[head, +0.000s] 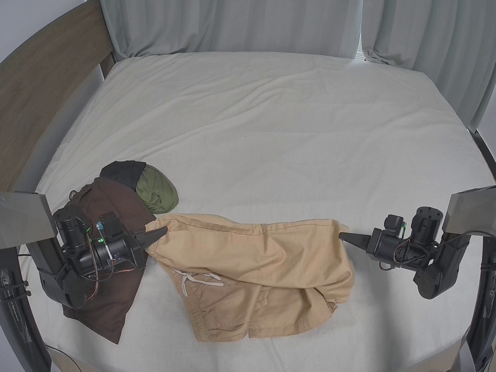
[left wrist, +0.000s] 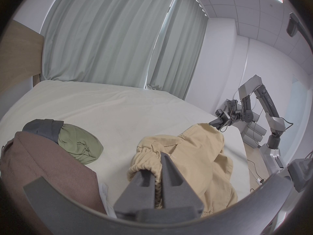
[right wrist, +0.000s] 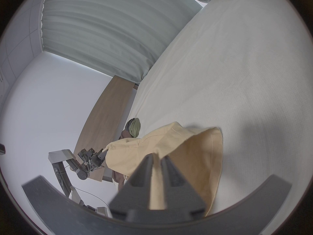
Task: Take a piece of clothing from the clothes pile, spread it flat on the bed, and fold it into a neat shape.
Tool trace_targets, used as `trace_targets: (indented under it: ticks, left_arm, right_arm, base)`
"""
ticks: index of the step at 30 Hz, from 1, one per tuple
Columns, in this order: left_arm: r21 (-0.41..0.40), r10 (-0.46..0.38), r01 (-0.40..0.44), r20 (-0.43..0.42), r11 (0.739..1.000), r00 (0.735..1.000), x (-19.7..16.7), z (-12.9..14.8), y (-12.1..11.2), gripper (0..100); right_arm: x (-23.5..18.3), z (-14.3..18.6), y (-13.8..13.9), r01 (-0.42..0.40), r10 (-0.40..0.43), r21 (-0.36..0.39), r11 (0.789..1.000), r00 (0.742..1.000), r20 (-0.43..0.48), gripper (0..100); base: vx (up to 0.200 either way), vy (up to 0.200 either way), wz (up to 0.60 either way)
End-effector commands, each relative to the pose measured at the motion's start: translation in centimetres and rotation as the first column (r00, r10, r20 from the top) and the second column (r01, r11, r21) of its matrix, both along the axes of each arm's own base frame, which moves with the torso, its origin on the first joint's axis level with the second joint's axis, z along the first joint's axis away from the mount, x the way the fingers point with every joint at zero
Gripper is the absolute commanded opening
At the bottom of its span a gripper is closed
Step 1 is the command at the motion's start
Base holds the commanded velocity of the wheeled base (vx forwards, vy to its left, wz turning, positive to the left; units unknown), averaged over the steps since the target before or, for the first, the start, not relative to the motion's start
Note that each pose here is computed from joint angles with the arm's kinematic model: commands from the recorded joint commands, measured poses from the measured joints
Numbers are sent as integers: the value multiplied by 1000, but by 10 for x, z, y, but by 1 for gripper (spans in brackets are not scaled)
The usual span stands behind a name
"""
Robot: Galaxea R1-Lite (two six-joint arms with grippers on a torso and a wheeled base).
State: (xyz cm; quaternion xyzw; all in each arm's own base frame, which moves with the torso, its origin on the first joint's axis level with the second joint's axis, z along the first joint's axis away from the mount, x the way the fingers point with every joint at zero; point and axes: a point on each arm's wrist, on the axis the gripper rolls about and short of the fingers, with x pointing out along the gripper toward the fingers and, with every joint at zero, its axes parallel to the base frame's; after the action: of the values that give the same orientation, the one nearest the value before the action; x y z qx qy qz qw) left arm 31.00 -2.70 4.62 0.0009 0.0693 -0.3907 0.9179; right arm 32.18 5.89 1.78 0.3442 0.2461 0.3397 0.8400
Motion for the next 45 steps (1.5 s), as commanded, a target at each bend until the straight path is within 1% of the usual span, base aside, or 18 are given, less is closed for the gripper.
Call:
trace_targets:
  ticks: [1, 6, 8, 9, 10, 11, 14, 15, 17, 18, 21, 24, 28, 33, 34, 37, 40, 45]
  left_arm:
    - [0, -2, 2, -6, 1000, 1000, 0, -2, 0, 0]
    - [0, 7, -7, 0, 1000, 1000, 1, -1, 2, 0]
    - [0, 7, -7, 6, 1000, 1000, 3, 0, 2, 0]
    - [0, 7, -7, 6, 1000, 1000, 3, 0, 2, 0]
    - [0, 7, -7, 6, 1000, 1000, 3, 0, 2, 0]
    - [0, 10, -10, 6, 1000, 1000, 3, 0, 3, 0]
    - [0, 10, -10, 9, 1000, 1000, 4, 0, 3, 0]
    - [-1, 12, -12, 11, 1000, 1000, 4, 0, 4, 0]
    - [-1, 13, -13, 12, 1000, 1000, 4, 1, 4, 0]
    - [-1, 18, -18, 14, 1000, 1000, 4, 1, 6, 0]
    - [0, 24, -24, 9, 1000, 1000, 4, 0, 8, 0]
    - [-3, 10, -10, 6, 1000, 1000, 4, 0, 8, 0]
    - [-4, 6, -6, 3, 1000, 1000, 3, -1, 8, 0]
    - [-3, 6, -6, 2, 1000, 1000, 3, -1, 8, 0]
    - [-3, 6, -6, 2, 1000, 1000, 3, -1, 8, 0]
    - [-3, 6, -6, 4, 1000, 1000, 2, -1, 8, 0]
    - [-3, 6, -6, 2, 1000, 1000, 2, -1, 8, 0]
    - [-3, 3, -3, 1, 1000, 1000, 2, -1, 7, 0]
  right_arm:
    - [0, -1, 1, -5, 5, -1, 1000, 1000, -3, 0]
    - [-7, 2, 0, -7, 7, -4, 1000, 1000, -11, 0]
    - [-21, 9, 0, -31, 31, -7, 999, 999, -19, 0]
    - [-21, 9, 0, -31, 31, -7, 999, 999, -19, 0]
    - [-32, 9, 3, -82, 81, -14, 997, 996, -28, 0]
    - [-38, 8, 5, -112, 111, -24, 993, 993, -31, 0]
    - [-48, 1, 10, -155, 152, -59, 986, 987, -40, 0]
    - [-55, -3, 13, -183, 179, -85, 980, 983, -45, 0]
    - [-59, -6, 15, -196, 191, -97, 976, 980, -53, 0]
    - [-64, -15, 17, -219, 210, -113, 969, 974, -80, 0]
    - [-70, -26, 21, -250, 236, -136, 959, 966, -110, 0]
    - [-74, -40, 22, -276, 254, -164, 947, 957, -139, 0]
    - [-74, -53, 22, -292, 267, -196, 936, 953, -145, 0]
    - [-69, -53, 21, -269, 247, -209, 940, 961, -128, 0]
    - [-68, -52, 21, -267, 246, -210, 941, 962, -122, 100]
    - [-64, -50, 22, -249, 232, -217, 944, 967, -102, 100]
    - [-57, -48, 20, -207, 195, -234, 950, 978, -74, 100]
    - [-39, -44, 14, -153, 155, -231, 961, 988, -13, 100]
  base:
    - [0, 0, 0]
    - [0, 0, 0]
    - [0, 0, 0]
    - [0, 0, 0]
    - [0, 0, 0]
    - [0, 0, 0]
    - [0, 0, 0]
    - [0, 0, 0]
    - [0, 0, 0]
    - [0, 0, 0]
    - [0, 0, 0]
    - [0, 0, 0]
    - [0, 0, 0]
    - [0, 0, 0]
    - [0, 0, 0]
    - [0, 0, 0]
    - [0, 0, 0]
    - [0, 0, 0]
